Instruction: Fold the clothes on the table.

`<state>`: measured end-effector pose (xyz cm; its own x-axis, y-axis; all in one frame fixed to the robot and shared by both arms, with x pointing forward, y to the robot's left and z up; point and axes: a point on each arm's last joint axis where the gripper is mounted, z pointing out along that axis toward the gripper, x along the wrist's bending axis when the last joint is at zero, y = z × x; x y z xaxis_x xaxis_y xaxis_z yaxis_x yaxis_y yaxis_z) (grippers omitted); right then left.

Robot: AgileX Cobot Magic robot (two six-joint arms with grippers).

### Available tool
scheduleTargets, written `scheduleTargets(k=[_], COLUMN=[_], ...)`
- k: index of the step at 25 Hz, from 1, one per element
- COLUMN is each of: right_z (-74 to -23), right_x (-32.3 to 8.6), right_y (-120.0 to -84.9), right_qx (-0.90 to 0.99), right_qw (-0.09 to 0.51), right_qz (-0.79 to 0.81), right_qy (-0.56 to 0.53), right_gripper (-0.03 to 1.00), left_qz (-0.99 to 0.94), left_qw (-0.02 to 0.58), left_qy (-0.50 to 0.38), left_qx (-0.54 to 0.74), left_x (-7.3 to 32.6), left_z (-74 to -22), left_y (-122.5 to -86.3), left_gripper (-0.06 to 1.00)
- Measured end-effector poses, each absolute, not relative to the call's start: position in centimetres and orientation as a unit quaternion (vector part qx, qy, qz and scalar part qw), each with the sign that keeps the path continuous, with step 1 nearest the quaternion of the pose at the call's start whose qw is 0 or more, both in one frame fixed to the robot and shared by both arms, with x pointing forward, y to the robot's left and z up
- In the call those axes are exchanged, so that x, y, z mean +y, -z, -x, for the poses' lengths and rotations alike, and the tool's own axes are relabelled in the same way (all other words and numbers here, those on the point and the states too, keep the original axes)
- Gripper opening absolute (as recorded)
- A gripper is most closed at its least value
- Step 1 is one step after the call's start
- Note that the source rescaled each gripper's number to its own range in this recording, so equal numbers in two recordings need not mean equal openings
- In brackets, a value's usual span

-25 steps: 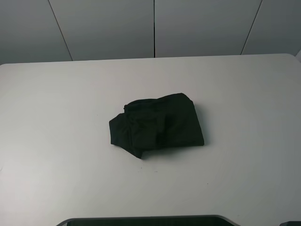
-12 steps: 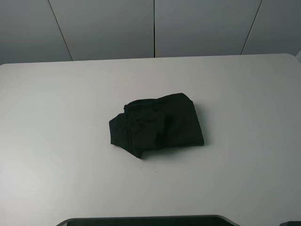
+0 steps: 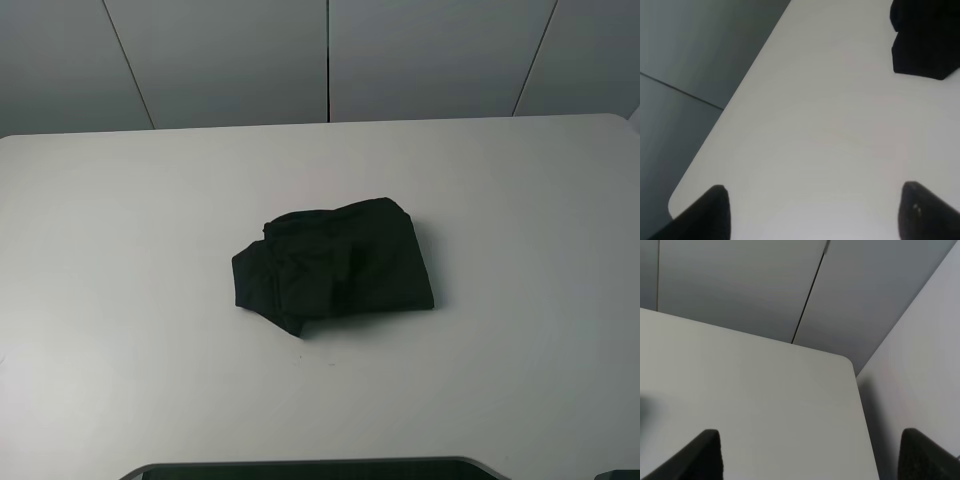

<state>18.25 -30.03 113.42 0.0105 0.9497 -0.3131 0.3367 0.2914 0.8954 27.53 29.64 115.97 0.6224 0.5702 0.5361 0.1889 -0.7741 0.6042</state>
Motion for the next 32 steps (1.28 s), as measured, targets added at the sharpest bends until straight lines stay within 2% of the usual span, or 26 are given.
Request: scheduleTargets(k=[3,8,11,20,24,32], right_z=[-18.2,-18.3,-18.6,-21.2,-22.0,-22.1], right_x=[-30.0,-29.8,-29.5,-29.1,-28.9,-28.7], right_y=[-113.4,-113.4,-113.0,-109.1,-107.3,-105.3], right_qx=[0.632,0.635,0.642,0.68,0.693,0.698], right_qw=[0.496,0.488,0.473,0.399,0.367,0.35], right_qz=[-0.509,-0.506,-0.506,-0.528,-0.536,-0.539], right_qy=[-0.31,-0.319,-0.328,-0.317,-0.314,-0.316], right_gripper=[0.84,0.84,0.84,0.84,0.84,0.84], left_qz=[-0.863,-0.872,-0.886,-0.896,-0.896,-0.896], left_qw=[0.249,0.287,0.264,0.216,0.212,0.211], left_qy=[-0.38,-0.296,-0.25,-0.165,-0.16,-0.16], left_qx=[0.22,0.265,0.288,0.351,0.356,0.357], left_x=[29.7,28.4,28.1,27.7,27.7,27.7], left_z=[-27.6,-27.6,-27.9,-28.0,-28.0,-28.0], left_y=[-116.0,-113.5,-110.1,-104.5,-104.2,-104.1], left_gripper=[0.77,0.91,0.97,0.97,0.98,0.98])
